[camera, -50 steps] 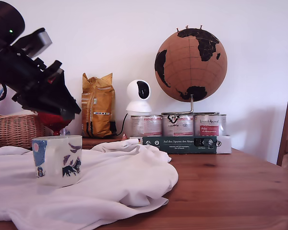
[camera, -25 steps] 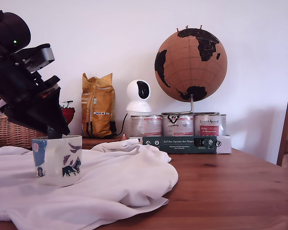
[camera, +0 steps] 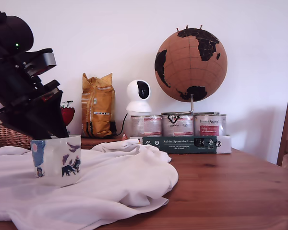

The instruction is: Pick the grey coffee capsule and place it inside the blue coffee cup

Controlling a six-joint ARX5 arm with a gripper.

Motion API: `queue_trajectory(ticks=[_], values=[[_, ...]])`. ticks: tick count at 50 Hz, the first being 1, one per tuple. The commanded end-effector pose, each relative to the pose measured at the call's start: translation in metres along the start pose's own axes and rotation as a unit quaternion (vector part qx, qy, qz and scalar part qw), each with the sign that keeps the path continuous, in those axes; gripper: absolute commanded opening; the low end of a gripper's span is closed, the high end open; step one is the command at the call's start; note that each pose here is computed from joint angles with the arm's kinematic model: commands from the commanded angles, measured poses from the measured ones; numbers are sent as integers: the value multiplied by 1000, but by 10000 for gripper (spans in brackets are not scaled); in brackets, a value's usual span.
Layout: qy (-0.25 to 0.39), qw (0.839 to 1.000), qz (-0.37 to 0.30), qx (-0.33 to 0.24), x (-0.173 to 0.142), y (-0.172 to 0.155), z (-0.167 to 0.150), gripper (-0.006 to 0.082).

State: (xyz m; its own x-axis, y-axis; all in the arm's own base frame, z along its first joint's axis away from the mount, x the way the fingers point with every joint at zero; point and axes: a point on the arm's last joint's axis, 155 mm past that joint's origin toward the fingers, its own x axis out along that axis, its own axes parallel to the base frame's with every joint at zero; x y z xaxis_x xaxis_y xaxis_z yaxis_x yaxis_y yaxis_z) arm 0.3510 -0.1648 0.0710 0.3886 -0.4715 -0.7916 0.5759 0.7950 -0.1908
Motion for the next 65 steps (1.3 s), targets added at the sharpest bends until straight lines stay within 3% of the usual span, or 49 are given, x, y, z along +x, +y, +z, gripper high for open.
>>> queue_trajectory(ticks=[1,4,12,17,39,65], values=[[-4,1000,-1,5,-4,-2,15,482],[-4,1000,-1,2,-10,-2,22,426],[-2,1000,-1,-13,-25,-6,34,98],[-16,1000,2,-9,-36,-8,40,-25],[-96,982,157,-31,-118,33,54,-22],[-234,934,263,-55,-200,61,40,-22]])
